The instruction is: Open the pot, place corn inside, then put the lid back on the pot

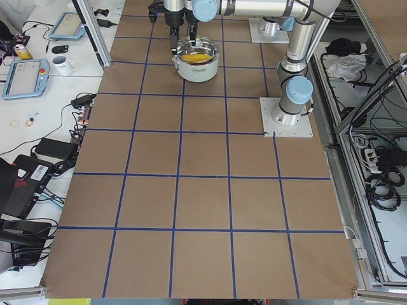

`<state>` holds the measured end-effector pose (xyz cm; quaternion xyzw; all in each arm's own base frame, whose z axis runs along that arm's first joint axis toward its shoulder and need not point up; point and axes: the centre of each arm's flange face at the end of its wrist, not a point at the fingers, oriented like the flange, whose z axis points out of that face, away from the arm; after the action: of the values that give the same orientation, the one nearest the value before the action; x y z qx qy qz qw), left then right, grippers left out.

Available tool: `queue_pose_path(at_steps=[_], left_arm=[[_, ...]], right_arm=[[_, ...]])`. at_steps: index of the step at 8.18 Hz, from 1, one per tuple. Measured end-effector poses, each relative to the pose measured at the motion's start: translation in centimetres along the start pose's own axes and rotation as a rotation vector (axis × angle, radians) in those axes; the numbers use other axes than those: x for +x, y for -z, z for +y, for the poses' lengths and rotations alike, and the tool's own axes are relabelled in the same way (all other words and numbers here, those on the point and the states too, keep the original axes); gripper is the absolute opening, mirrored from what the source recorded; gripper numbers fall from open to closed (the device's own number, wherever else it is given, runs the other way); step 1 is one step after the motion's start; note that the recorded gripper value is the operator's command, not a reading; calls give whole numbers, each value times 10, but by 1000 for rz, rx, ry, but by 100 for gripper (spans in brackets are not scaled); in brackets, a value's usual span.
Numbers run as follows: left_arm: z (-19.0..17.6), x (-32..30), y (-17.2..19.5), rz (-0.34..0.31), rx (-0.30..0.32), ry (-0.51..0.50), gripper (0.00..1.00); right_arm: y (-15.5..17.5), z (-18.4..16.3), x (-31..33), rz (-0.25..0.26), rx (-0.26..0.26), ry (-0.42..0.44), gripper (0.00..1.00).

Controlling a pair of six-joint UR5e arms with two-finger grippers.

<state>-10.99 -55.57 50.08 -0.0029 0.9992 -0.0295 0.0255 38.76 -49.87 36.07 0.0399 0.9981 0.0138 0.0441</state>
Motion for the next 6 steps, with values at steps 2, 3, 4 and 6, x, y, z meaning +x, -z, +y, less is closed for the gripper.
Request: queue_pose_path(at_steps=[2,3,4,6], left_arm=[[0,0,0,1,0,-1,100],[0,0,0,1,0,-1,100],[0,0,0,1,1,1,100],[0,0,0,1,2,5,100]], right_arm=[[-3,0,0,2,-5,1,28],[-4,1,1,6,-5,1,33],[-6,1,2,10,-7,-1,38],[-8,1,2,14,-6,1,64]])
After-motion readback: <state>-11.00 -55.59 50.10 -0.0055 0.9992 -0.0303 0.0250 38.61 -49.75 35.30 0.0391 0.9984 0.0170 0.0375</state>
